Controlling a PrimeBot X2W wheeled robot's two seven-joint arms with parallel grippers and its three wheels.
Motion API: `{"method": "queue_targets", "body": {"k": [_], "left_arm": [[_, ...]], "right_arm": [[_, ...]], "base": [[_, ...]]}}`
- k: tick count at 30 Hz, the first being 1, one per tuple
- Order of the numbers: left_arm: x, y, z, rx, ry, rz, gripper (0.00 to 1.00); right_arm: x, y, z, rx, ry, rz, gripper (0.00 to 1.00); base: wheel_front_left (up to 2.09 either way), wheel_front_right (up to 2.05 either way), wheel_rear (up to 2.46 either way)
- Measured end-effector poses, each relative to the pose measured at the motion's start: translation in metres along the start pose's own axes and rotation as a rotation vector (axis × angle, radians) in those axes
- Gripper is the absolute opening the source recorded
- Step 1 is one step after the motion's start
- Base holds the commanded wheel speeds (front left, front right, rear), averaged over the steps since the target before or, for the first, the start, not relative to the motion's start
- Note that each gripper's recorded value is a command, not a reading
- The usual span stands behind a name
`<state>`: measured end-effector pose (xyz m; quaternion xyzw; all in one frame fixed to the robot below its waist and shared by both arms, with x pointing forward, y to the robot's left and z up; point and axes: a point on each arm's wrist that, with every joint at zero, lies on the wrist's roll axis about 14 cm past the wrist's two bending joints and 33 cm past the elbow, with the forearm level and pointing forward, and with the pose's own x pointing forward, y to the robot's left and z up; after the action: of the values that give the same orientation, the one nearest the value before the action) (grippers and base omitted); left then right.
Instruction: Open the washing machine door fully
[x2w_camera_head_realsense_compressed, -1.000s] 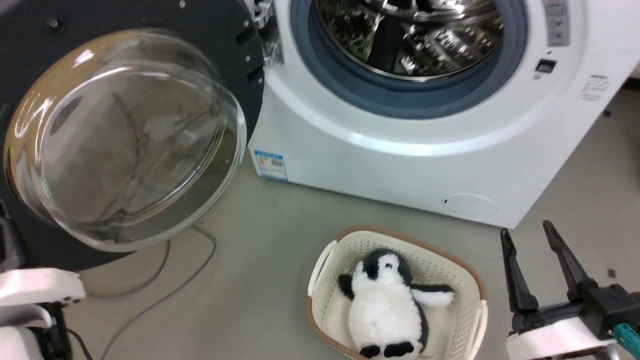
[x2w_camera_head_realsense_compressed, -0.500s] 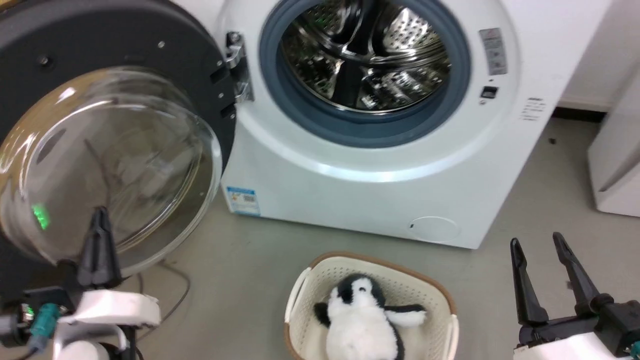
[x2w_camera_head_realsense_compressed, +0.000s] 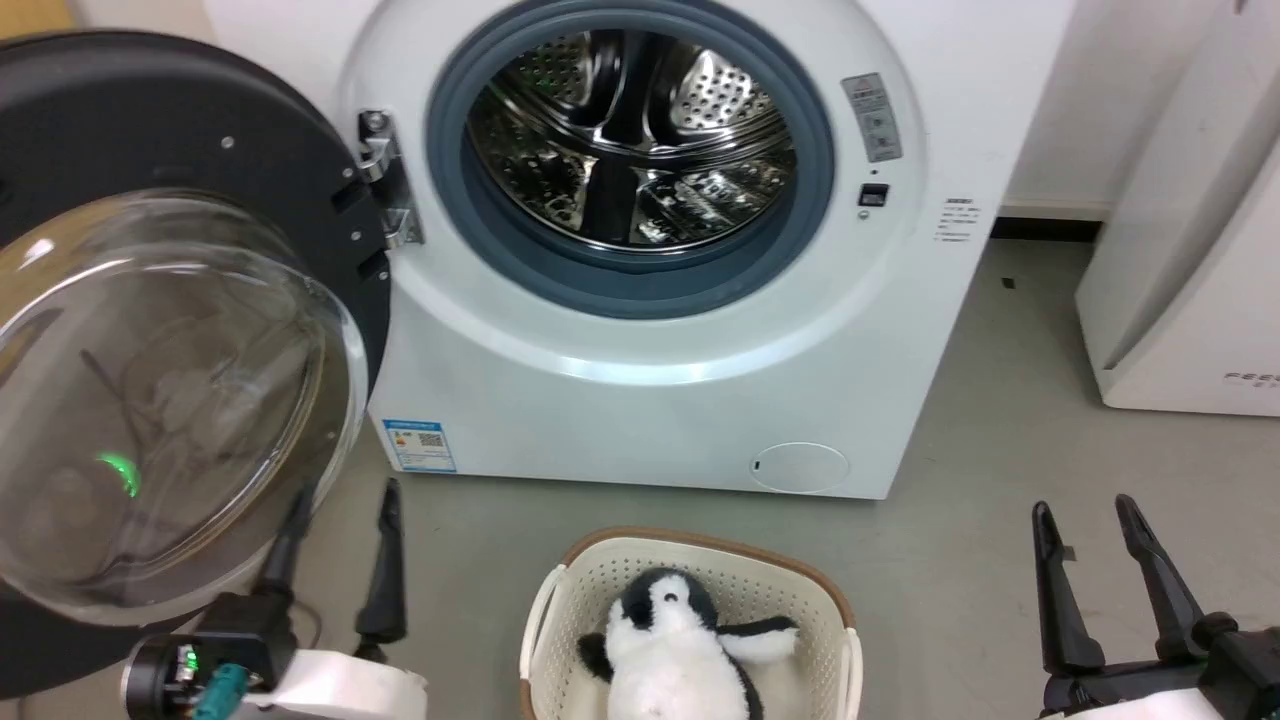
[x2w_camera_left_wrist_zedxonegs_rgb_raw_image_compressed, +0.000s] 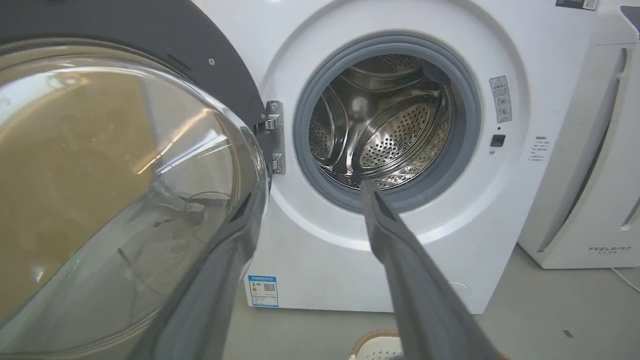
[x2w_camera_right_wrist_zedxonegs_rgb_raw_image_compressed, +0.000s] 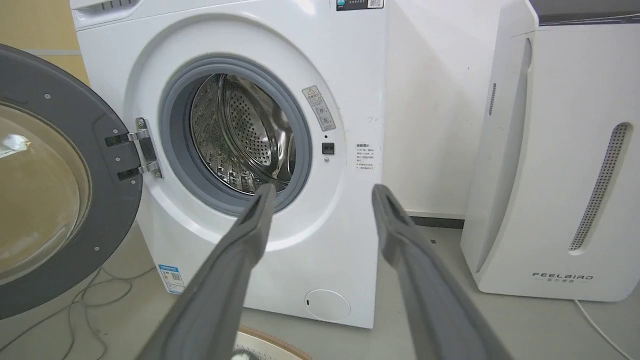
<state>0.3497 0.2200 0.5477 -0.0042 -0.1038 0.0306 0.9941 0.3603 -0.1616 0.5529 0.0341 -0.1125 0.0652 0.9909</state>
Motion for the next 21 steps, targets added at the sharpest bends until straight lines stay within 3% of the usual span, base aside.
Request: {"method": "queue_targets", "body": {"k": [10,11,21], "left_arm": [[-0.006,-0.028,-0.016,-0.019,0.048,-0.048,1.00],[-0.007,-0.028,-0.018,-0.025,0.055,-0.044,0.00],[-0.006,-0.030,-0.020,-0.023,0.069,-0.050,0.00]], "right_arm": [[-0.018,-0.013,-0.006,0.017,0.026,-0.051,1.00],[-0.019,-0.014,-0.006,0.017,0.027,-0.053,0.00],[-0.019,-0.014,-0.007,0.015,0.038,-0.054,0.00]], "base": [[0.00,0.00,0.00],[0.00,0.00,0.00],[0.00,0.00,0.00]]}}
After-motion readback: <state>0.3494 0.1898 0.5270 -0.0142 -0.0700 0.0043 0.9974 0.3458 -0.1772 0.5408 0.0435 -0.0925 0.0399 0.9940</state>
